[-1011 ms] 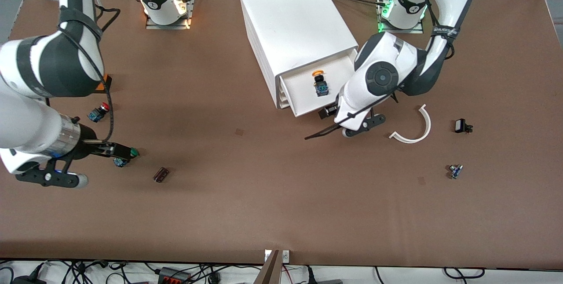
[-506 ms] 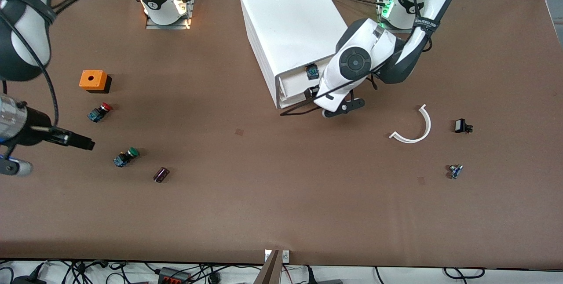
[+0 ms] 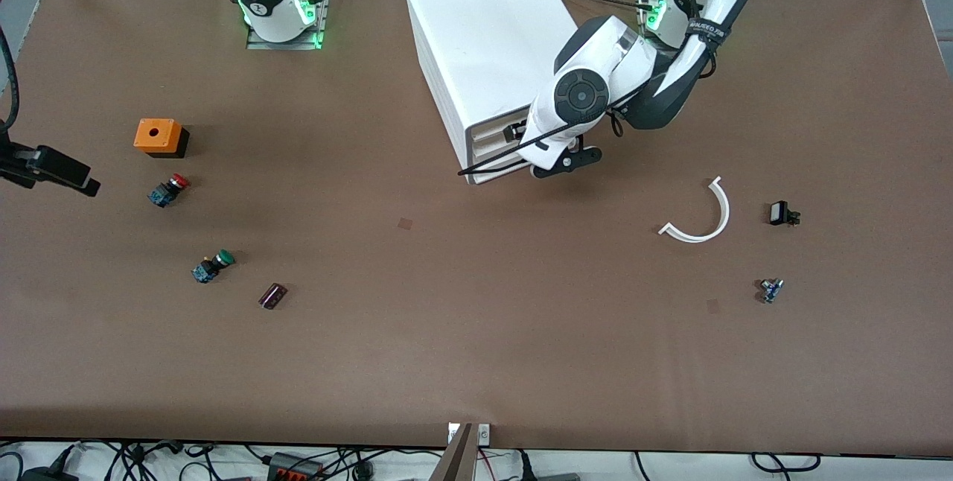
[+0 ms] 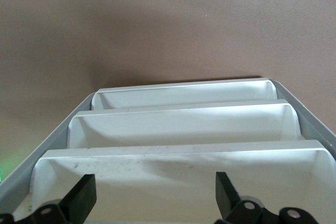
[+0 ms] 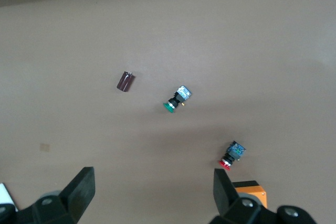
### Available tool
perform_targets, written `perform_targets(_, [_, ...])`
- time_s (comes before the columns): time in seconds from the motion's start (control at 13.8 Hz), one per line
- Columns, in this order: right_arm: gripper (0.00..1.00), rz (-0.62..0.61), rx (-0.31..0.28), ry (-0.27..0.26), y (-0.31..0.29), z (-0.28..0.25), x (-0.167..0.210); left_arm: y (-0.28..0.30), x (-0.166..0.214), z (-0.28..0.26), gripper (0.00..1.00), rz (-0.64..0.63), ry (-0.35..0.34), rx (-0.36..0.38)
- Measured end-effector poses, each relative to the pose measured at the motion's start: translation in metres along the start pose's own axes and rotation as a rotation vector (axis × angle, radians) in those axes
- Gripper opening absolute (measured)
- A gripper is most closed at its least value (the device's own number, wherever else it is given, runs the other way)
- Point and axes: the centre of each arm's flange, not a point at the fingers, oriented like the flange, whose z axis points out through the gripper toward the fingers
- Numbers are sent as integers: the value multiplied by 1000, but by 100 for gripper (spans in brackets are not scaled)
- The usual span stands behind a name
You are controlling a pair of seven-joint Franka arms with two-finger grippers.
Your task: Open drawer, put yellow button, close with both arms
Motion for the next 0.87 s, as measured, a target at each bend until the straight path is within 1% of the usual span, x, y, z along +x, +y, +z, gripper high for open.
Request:
perform_targets(0.14, [100, -21, -10, -6, 1, 0, -2, 0, 0, 0, 100, 0, -1, 0])
perform_targets(0.29, [100, -17, -14, -12, 10, 1, -3, -1, 2, -3, 100, -3, 2, -6])
perform_targets(0.43, [100, -12, -15, -21, 14, 0, -5, -7, 13, -21, 100, -1, 15, -33])
perform_targets(0.58, [100, -12, -16, -38, 14, -2, -10, -27, 37, -49, 100, 35, 30, -39])
perform_targets(0.65, [100, -12, -15, -40, 14, -2, -14, -44, 55, -64, 100, 65, 45, -36])
perform_targets(0.79, [100, -12, -15, -36, 15, 3, -23, -79, 91, -91, 100, 113, 68, -49])
perform_targets(0.87, [100, -13, -15, -30, 15, 6, -29, -97, 107, -103, 100, 135, 95, -37])
